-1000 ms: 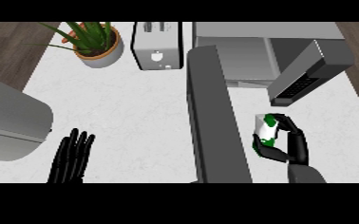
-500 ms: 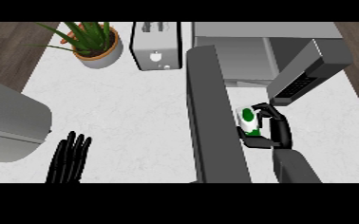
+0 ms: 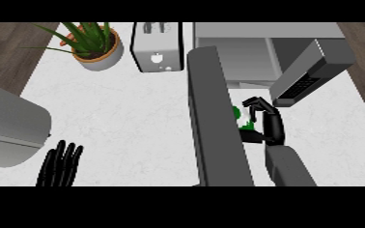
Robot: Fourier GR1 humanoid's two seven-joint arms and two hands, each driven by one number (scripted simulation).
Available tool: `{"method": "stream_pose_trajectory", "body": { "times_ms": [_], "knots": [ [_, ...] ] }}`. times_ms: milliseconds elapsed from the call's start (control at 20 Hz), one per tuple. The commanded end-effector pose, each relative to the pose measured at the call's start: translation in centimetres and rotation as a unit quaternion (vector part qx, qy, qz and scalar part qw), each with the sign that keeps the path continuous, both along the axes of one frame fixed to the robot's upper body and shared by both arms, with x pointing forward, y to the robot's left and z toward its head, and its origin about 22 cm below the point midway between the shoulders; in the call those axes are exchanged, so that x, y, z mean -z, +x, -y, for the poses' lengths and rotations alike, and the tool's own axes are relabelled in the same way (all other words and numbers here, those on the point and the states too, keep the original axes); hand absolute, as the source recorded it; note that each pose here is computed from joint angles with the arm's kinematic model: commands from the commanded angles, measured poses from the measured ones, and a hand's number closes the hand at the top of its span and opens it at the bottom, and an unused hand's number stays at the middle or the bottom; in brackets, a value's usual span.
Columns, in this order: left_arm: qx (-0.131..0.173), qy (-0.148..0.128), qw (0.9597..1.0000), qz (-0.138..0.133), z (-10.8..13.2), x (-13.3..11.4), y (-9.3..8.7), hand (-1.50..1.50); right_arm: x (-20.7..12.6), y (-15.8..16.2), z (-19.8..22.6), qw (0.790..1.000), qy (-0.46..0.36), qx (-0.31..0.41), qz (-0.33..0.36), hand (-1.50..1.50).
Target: Pick up the milk, place it into the microwave and close the microwave
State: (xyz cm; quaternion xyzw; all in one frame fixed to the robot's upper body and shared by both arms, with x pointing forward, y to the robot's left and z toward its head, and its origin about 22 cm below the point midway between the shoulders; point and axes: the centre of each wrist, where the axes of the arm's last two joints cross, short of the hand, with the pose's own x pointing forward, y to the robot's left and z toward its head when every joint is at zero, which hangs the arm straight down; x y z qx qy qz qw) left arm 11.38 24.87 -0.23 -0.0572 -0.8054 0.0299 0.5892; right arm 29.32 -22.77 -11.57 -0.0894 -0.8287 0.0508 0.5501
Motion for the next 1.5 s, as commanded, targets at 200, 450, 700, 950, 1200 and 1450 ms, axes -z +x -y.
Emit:
{"method": "stream_pose_trajectory", "body": {
  "times_ms": [200, 450, 700, 950, 1200, 1450],
  "knots": [
    [-0.003, 0.0, 1.0, -0.009, -2.1, -0.3, 0.1, -1.5, -5.1, 4.6, -1.3, 0.998, -0.027, 0.051, 0.009, 1.5],
    [-0.003, -0.004, 1.0, -0.001, 0.9, 2.1, 1.0, -1.5, -5.4, 5.8, -1.2, 0.997, -0.049, 0.056, -0.013, 1.5],
    [0.002, 0.002, 1.0, 0.002, -1.5, -0.6, 1.9, -1.5, -8.3, 9.4, -1.5, 0.989, -0.127, 0.071, -0.037, 1.5],
    [0.017, -0.007, 0.9998, -0.005, -0.9, 0.5, 2.0, -1.5, -8.9, 10.7, -1.6, 0.978, -0.173, 0.109, -0.045, 1.5],
    [0.033, -0.011, 0.9994, 0.007, -1.3, 0.5, 2.8, -1.5, -10.3, 11.8, 1.0, 0.966, -0.207, 0.15, -0.046, 1.5],
    [0.018, 0.033, 0.9992, -0.012, -3.0, -0.2, 2.4, -1.5, -11.6, 12.6, 1.1, 0.946, -0.257, 0.196, -0.037, 1.5]
  ]
}}
